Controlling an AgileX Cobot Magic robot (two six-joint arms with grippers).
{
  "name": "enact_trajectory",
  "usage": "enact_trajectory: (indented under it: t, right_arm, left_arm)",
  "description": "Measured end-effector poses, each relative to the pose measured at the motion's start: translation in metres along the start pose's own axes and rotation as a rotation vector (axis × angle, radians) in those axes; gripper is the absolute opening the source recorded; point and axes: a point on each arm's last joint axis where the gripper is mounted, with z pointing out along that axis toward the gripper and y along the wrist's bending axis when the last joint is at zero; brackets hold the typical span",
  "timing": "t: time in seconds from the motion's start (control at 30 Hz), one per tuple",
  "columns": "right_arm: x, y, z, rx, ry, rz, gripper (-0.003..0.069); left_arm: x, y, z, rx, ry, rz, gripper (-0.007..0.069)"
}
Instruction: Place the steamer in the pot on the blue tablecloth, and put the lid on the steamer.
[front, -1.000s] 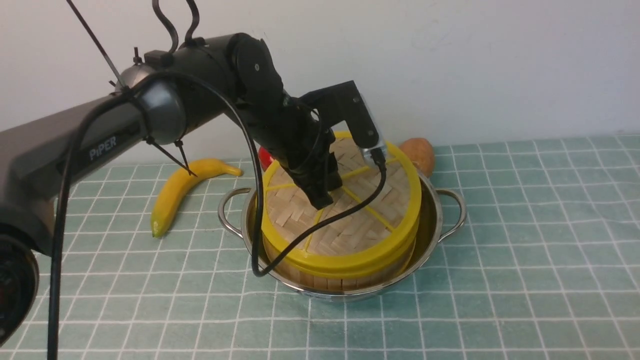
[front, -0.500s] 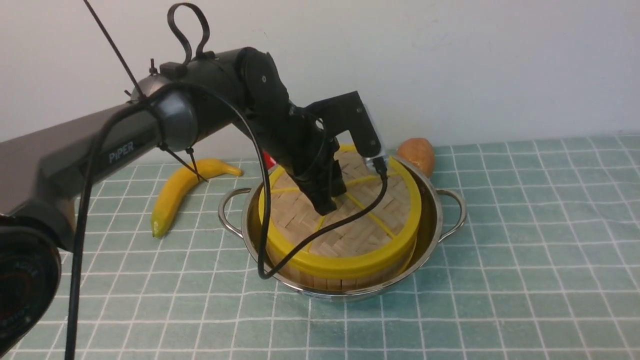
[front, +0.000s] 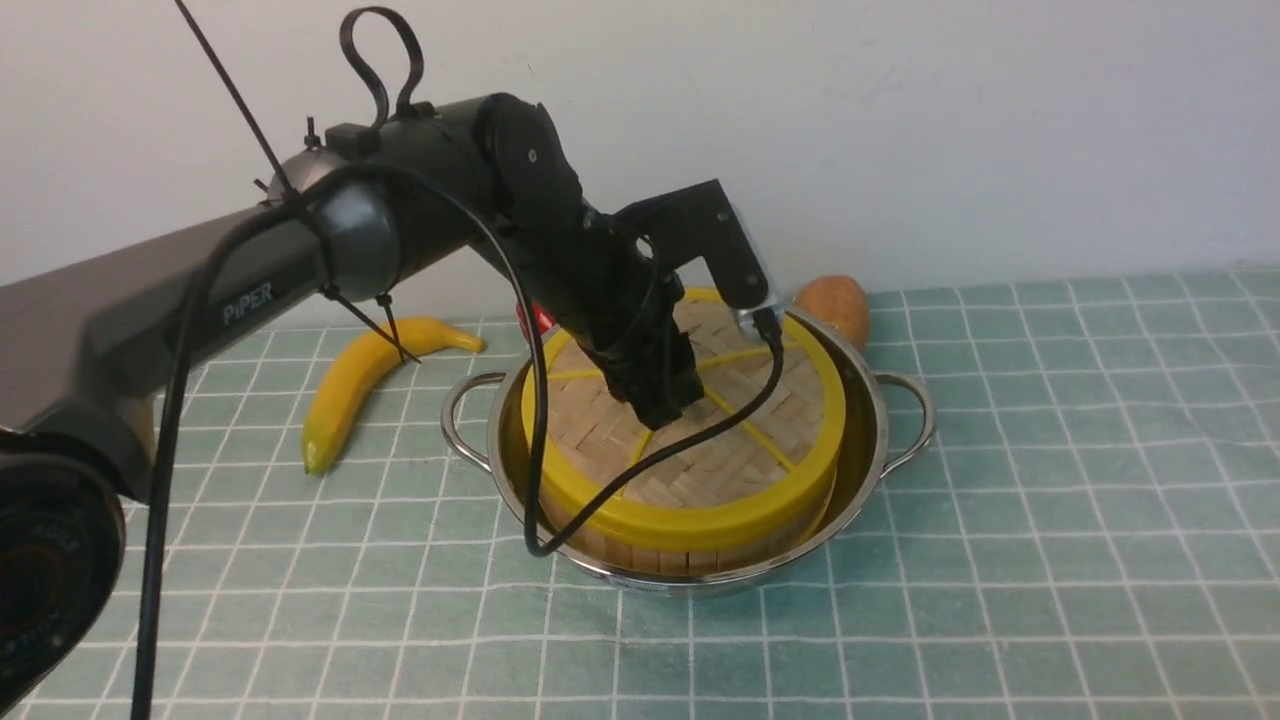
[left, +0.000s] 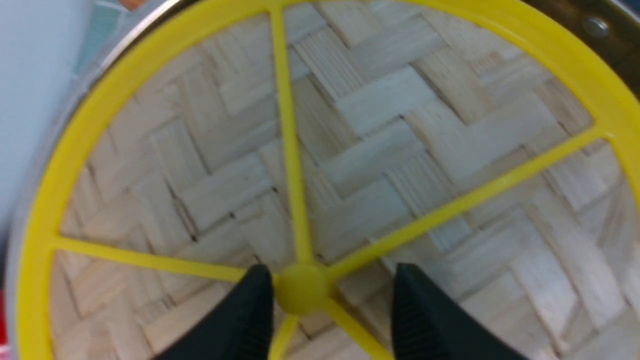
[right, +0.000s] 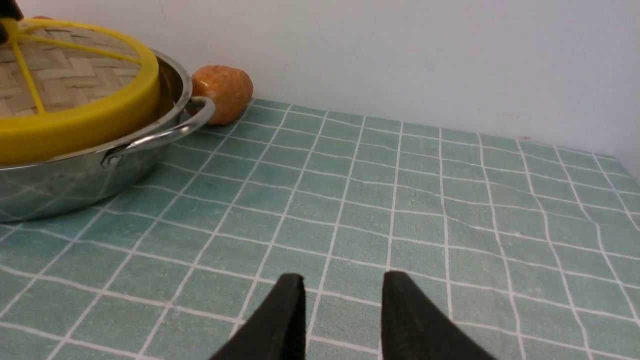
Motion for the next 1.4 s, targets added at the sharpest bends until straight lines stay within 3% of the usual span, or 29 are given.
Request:
enact_trajectory:
  t: [0.17,0.3,0.47,0.87,0.97,1.07,1.17,1.27,1.4]
  right_arm:
    - [0.000,0.000,0.000,0.000,0.000,0.000,0.0242]
    - [0.000,0.000,0.000,0.000,0.000,0.000,0.0242]
    - [0.000,0.000,0.000,0.000,0.000,0.000,0.0242]
    - [0.000,0.000,0.000,0.000,0.000,0.000,0.0242]
    - [0.000,0.000,0.000,0.000,0.000,0.000,0.0242]
    - [0.000,0.000,0.000,0.000,0.000,0.000,0.0242]
    - [0.000,0.000,0.000,0.000,0.000,0.000,0.0242]
    - [0.000,0.000,0.000,0.000,0.000,0.000,0.0242]
    - [0.000,0.000,0.000,0.000,0.000,0.000,0.0242]
  left_arm:
    - [-0.018,0.000,-0.068,-0.085,-0.052,-0.089,0.0458]
    - [-0.029,-0.005,-0.155,-0.220,-0.213,-0.245,0.0472]
    - [-0.032,-0.022,-0.222,-0.291,-0.384,-0.399,0.0472]
    - [-0.032,-0.033,-0.257,-0.368,-0.501,-0.412,0.0472]
    - [-0.014,-0.040,-0.253,-0.384,-0.455,-0.423,0.0472]
    - [0.027,-0.059,-0.251,-0.438,-0.423,-0.480,0.0472]
    - [0.093,-0.095,-0.246,-0.570,-0.434,-0.590,0.0472]
    - [0.156,-0.143,-0.234,-0.766,-0.518,-0.706,0.0472]
    - [0.200,-0.185,-0.211,-0.891,-0.562,-0.796,0.0472]
